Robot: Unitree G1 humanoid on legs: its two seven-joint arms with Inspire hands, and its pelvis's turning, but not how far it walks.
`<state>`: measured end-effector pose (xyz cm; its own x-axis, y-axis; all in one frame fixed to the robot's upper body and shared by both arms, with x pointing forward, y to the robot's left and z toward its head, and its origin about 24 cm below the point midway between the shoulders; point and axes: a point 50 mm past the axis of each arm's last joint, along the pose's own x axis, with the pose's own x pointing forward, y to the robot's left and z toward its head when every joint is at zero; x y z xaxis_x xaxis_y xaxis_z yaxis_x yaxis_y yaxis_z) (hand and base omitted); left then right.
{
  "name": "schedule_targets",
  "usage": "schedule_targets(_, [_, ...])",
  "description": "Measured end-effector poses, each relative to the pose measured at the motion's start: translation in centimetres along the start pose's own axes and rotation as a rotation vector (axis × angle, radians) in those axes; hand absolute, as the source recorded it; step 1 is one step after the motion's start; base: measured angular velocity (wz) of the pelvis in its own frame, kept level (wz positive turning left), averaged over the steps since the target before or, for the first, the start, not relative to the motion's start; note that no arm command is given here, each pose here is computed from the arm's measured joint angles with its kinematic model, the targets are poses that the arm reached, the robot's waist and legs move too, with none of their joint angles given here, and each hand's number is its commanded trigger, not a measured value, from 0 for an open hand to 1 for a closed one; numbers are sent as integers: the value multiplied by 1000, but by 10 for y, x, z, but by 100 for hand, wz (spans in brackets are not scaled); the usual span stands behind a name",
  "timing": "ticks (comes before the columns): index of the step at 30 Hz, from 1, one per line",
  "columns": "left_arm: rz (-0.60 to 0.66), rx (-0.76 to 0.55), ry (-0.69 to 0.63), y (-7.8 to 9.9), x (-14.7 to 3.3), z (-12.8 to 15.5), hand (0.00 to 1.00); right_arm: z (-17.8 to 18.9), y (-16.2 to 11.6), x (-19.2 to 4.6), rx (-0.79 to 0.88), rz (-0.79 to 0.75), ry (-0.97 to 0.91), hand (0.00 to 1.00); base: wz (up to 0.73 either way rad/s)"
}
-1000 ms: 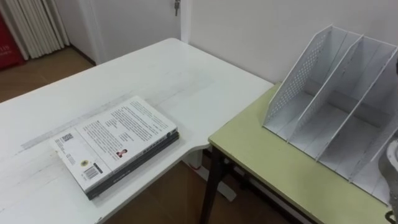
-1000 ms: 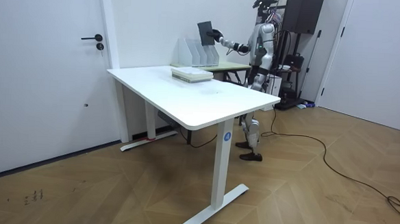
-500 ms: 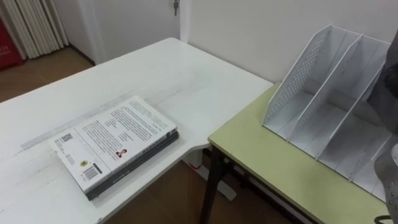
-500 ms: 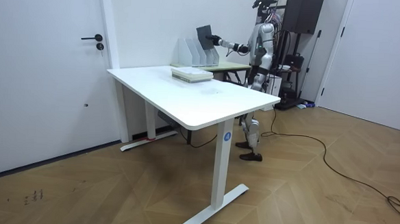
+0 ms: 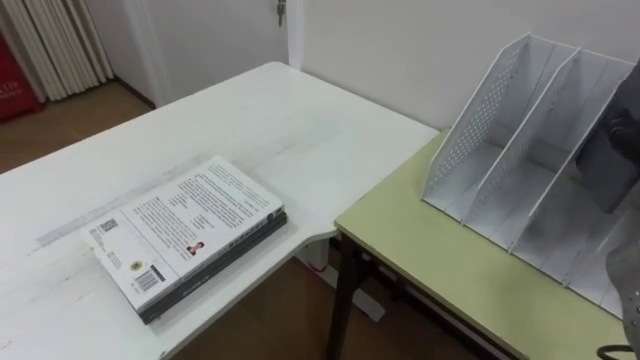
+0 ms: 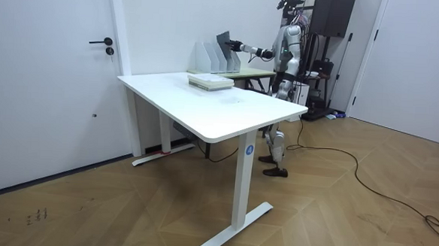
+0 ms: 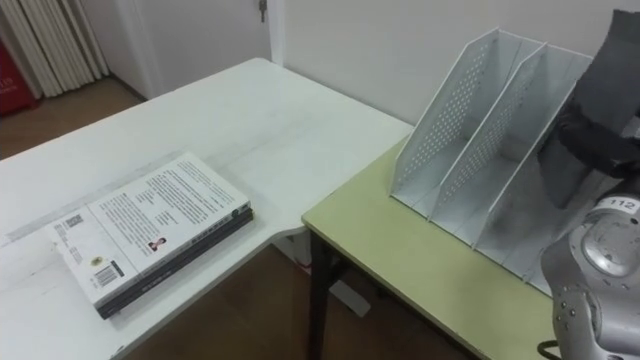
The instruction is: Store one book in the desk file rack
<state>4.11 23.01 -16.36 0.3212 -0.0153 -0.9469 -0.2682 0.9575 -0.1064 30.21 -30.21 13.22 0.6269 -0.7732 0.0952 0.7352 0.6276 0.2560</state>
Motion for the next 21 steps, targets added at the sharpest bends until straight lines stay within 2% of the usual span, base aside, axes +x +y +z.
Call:
schedule_targets(14, [6, -15, 7, 2, 0, 0, 0, 2, -2, 2, 20, -15, 2, 0, 0])
schedule_targets(21, [14, -19, 3, 3, -1, 0, 0, 11, 7, 4, 40, -9, -23, 0, 0])
